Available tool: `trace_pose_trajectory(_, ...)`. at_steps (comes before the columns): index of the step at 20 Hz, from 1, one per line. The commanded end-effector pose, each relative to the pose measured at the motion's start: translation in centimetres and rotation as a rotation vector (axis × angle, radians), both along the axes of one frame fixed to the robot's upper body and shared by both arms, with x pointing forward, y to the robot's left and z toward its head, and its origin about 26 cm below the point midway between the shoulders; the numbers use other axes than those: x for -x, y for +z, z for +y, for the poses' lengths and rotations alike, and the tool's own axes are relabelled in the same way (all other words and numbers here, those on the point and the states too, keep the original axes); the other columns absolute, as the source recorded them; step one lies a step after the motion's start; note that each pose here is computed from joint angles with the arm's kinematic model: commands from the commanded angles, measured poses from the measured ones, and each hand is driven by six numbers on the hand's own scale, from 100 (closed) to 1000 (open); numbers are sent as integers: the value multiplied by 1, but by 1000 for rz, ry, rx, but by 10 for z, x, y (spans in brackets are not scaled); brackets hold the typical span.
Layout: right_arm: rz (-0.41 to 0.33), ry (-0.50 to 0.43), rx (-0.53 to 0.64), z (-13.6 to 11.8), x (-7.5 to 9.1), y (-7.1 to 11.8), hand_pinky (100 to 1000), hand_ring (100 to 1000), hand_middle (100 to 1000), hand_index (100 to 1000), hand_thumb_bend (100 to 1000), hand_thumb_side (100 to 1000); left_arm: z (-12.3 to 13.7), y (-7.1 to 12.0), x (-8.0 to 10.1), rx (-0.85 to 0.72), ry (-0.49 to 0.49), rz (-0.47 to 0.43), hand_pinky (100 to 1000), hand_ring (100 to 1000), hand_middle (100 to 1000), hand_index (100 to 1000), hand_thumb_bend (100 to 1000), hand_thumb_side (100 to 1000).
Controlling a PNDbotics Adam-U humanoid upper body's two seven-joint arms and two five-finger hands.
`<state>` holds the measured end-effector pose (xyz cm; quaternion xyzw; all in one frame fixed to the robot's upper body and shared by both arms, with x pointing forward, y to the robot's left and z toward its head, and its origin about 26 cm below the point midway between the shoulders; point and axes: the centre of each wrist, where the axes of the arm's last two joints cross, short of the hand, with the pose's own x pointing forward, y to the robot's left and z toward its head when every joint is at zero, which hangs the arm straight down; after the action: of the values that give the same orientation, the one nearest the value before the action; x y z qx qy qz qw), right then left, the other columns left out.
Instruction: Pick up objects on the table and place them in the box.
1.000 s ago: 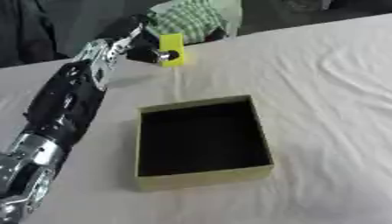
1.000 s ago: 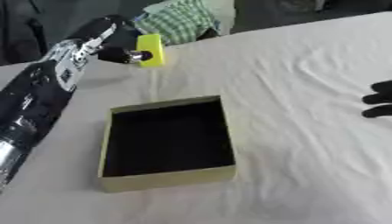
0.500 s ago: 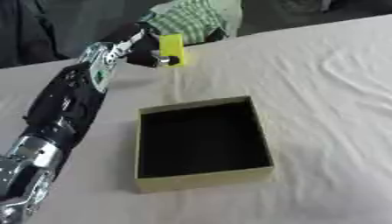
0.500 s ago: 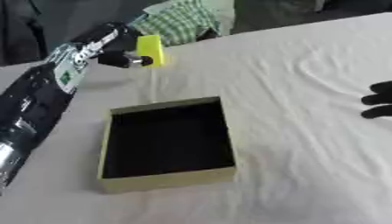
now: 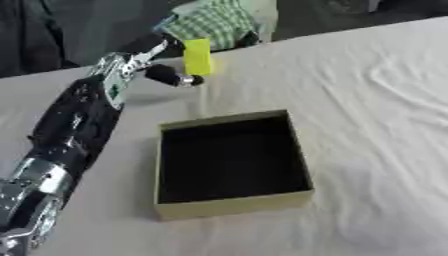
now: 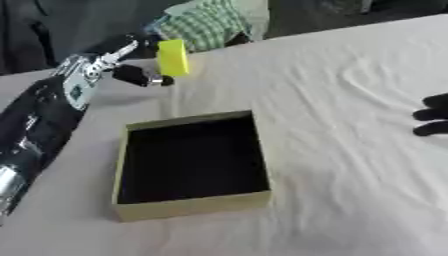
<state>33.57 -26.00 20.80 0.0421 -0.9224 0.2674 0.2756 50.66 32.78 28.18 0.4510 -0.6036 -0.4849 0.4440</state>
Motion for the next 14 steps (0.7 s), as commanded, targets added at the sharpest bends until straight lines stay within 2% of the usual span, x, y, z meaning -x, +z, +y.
trace_pose_trajectory(1,-24,0,11,-1,0,7,656,743,745,926,100,756,3,13,2,-5,19,-61,823,779,815,858,689,611)
trace_pose_trajectory(14,-17,-1,12,-1,0,6,655,743,744,925,100,755,3,27,5,15,47,-213,829,789,824,858,693,573)
